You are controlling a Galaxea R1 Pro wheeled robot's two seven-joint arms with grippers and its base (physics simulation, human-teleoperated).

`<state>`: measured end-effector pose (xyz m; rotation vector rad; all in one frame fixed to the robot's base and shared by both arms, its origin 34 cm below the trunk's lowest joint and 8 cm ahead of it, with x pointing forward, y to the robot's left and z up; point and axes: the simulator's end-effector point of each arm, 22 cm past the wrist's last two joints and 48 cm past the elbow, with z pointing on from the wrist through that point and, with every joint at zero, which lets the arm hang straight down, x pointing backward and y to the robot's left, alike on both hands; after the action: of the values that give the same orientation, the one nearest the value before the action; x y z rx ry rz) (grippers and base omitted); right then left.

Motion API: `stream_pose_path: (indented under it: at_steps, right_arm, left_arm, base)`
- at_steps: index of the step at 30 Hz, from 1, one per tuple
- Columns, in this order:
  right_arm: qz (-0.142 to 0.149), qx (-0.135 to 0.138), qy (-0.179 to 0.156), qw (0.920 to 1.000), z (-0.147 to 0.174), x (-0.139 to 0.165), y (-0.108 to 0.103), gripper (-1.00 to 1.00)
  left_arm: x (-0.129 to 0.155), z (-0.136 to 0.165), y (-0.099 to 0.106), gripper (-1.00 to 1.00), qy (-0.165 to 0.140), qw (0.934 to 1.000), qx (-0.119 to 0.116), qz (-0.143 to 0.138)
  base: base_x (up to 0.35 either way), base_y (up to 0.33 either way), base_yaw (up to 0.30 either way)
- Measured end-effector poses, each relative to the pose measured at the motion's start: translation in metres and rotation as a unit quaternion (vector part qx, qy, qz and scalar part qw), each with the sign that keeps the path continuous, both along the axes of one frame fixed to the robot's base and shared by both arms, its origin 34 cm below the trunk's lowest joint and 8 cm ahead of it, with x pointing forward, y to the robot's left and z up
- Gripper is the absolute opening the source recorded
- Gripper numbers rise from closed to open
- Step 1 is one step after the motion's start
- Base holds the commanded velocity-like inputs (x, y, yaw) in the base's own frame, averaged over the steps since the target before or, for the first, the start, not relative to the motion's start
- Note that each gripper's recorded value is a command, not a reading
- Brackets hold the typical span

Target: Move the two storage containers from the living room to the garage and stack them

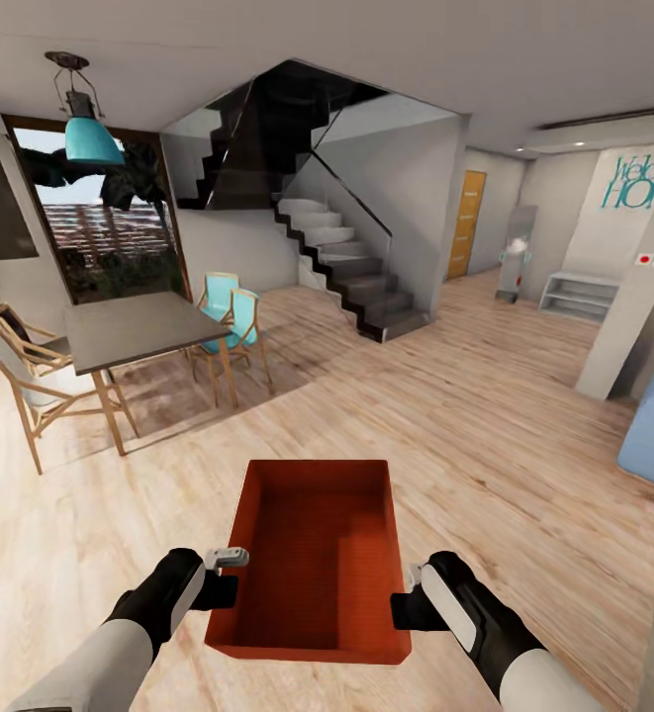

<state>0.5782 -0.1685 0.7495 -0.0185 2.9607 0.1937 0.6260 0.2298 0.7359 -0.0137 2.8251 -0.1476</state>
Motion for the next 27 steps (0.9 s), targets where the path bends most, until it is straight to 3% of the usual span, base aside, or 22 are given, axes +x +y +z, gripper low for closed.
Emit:
stream_pose_path:
  at_steps: [27]
  right_arm:
    - [0.0,0.0,0.0,1.0,0.0,-0.0001,0.0,-1.0]
  left_arm:
    - [-0.0001,0.0,0.0,-1.0,0.0,1.0,0.0,0.0]
  base:
    - [0.318,0.097,-0.268]
